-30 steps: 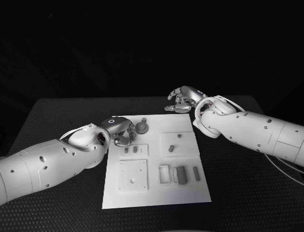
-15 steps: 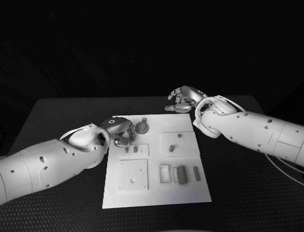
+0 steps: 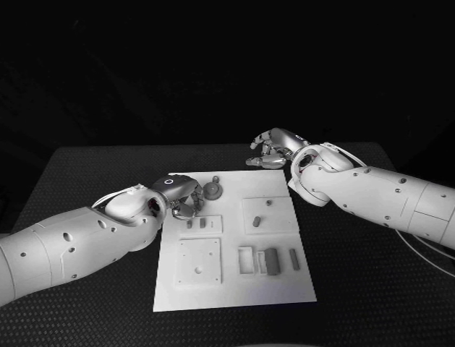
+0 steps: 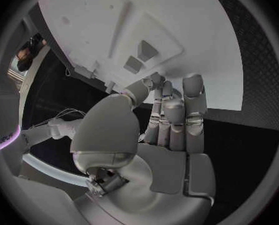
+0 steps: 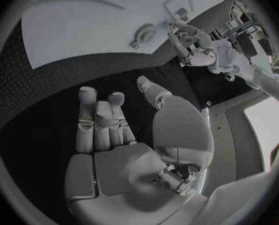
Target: Assemble the parts on the task board
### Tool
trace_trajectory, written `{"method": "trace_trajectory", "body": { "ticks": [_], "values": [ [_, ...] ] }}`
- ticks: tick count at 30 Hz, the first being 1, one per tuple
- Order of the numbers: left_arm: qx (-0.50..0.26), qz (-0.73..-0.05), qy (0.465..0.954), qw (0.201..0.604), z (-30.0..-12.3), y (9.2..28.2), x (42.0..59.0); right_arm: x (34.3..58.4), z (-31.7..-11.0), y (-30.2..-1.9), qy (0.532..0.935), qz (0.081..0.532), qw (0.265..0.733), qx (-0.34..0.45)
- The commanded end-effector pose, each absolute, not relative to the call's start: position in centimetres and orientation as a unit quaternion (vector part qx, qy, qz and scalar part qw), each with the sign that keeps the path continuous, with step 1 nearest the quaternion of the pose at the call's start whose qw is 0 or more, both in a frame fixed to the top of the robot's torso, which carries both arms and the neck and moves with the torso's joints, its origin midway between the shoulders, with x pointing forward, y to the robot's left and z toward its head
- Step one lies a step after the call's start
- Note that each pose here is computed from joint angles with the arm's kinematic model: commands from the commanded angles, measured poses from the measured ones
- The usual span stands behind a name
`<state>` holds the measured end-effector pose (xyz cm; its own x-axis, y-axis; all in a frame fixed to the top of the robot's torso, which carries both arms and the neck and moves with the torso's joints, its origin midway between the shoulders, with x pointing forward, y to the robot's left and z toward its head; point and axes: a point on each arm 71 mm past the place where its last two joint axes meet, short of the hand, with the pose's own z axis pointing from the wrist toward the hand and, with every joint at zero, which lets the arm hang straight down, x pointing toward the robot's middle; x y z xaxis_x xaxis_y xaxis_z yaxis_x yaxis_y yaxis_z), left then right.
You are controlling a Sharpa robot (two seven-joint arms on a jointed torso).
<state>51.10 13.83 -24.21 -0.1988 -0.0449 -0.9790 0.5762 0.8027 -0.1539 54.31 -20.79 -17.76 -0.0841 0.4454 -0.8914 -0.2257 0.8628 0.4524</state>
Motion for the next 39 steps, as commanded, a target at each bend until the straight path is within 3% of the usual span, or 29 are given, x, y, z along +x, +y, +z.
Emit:
{"method": "trace_trajectory", "body": {
  "ticks": [1, 16, 39],
  "values": [
    [0.193, -0.256, 0.740, 0.592, -24.91, 13.56, 50.76, 54.29, -17.79, -20.64, 0.695, 0.252, 0.670, 0.073],
    [0.195, -0.250, 0.746, 0.585, -25.26, 13.73, 50.76, 54.31, -17.79, -20.75, 0.695, 0.251, 0.670, 0.074],
    [0.165, -0.269, 0.725, 0.612, -24.68, 14.13, 51.04, 54.31, -17.81, -21.01, 0.696, 0.250, 0.669, 0.074]
  ]
}}
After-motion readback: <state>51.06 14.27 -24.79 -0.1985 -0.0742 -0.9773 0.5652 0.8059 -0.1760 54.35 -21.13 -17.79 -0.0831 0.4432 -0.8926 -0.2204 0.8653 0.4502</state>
